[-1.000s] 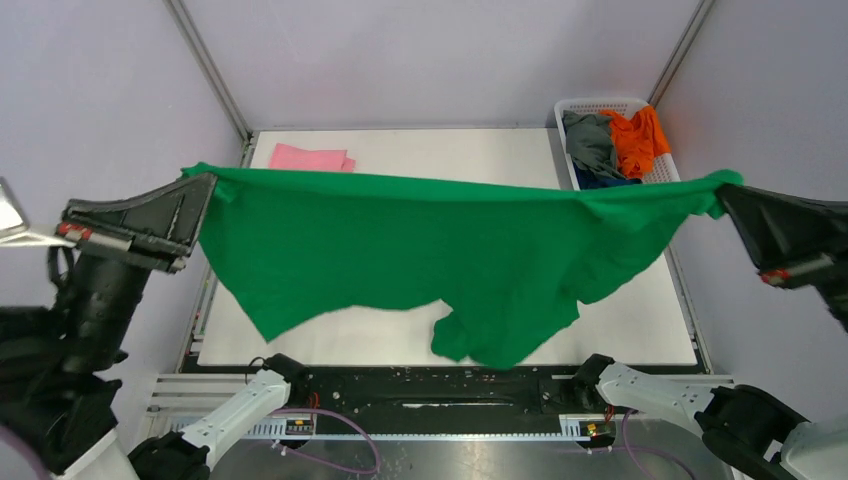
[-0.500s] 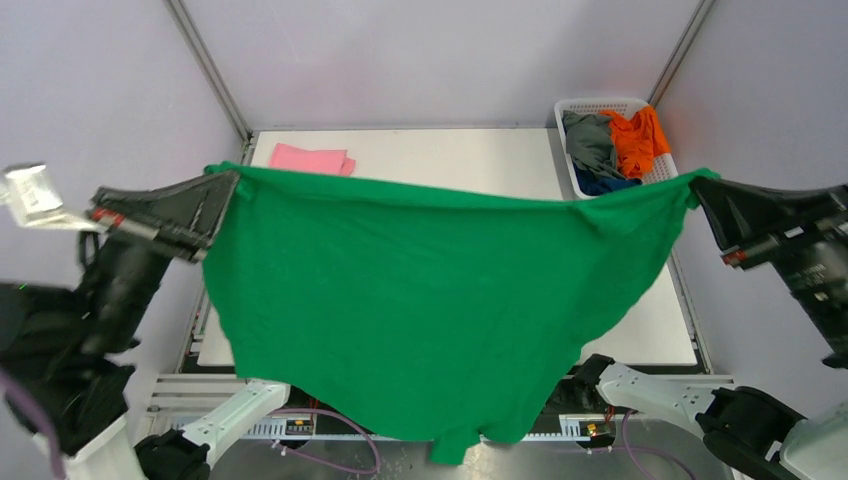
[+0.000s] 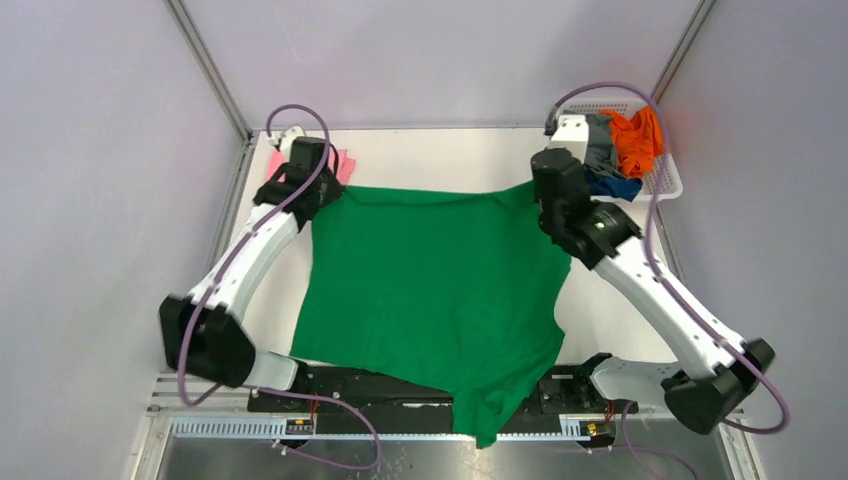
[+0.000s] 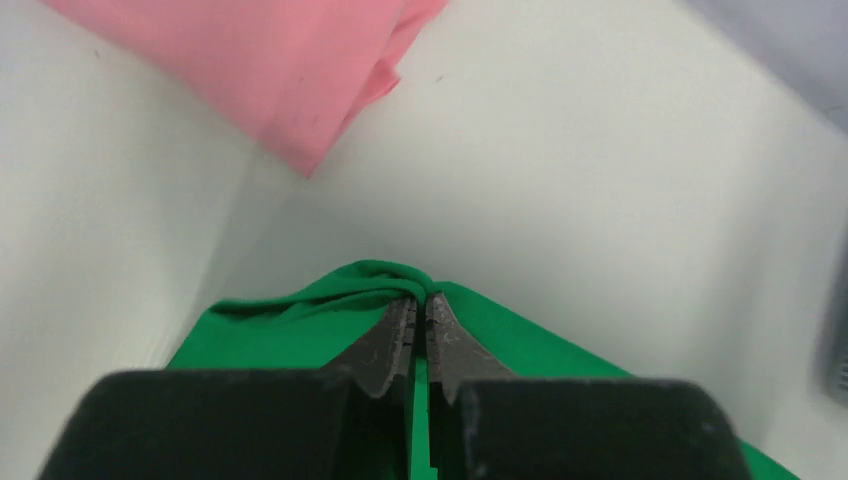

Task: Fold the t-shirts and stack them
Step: Flatten out the tshirt

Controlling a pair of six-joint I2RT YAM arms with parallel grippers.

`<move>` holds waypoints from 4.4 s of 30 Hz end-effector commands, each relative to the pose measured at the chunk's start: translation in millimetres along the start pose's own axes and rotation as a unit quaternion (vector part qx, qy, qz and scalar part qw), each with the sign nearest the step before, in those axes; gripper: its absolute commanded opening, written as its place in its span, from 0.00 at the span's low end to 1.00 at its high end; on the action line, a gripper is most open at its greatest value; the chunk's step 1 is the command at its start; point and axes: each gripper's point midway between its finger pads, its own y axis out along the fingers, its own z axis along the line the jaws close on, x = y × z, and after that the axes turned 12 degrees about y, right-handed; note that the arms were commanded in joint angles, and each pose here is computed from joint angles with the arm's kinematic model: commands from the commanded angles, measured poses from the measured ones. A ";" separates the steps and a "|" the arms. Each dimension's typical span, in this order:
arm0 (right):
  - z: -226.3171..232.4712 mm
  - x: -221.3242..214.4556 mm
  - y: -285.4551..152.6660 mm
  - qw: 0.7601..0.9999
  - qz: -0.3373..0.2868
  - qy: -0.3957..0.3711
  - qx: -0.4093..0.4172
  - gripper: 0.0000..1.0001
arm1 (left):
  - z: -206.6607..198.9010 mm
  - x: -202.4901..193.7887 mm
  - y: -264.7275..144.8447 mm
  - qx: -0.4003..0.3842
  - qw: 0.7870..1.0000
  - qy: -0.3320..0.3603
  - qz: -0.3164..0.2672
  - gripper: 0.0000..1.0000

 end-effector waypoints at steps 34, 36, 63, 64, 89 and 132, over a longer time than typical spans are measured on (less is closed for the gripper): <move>86.9 -137.6 191.2 0.947 0.282 0.132 0.075 0.99 | -66.2 30.1 174.2 -0.154 0.983 -0.075 0.068 0.99; 93.5 -153.6 169.4 0.942 0.292 0.131 0.097 0.99 | -68.6 10.0 167.0 -0.150 0.984 -0.057 0.075 0.99; 149.4 -259.1 217.8 0.862 0.413 0.292 0.030 0.99 | -88.6 4.9 303.1 -0.112 0.972 -0.201 0.051 0.99; 149.8 -259.0 218.9 0.861 0.412 0.298 0.029 0.99 | -92.3 14.9 306.2 -0.126 0.967 -0.216 0.043 0.99; 115.4 -199.8 246.9 0.896 0.366 0.246 0.053 0.99 | -42.0 -64.7 117.0 -0.165 0.978 -0.087 0.095 0.99; 57.1 -287.7 45.0 0.878 0.463 0.117 0.038 0.99 | -16.8 -157.6 61.4 -0.130 0.973 -0.019 0.189 0.99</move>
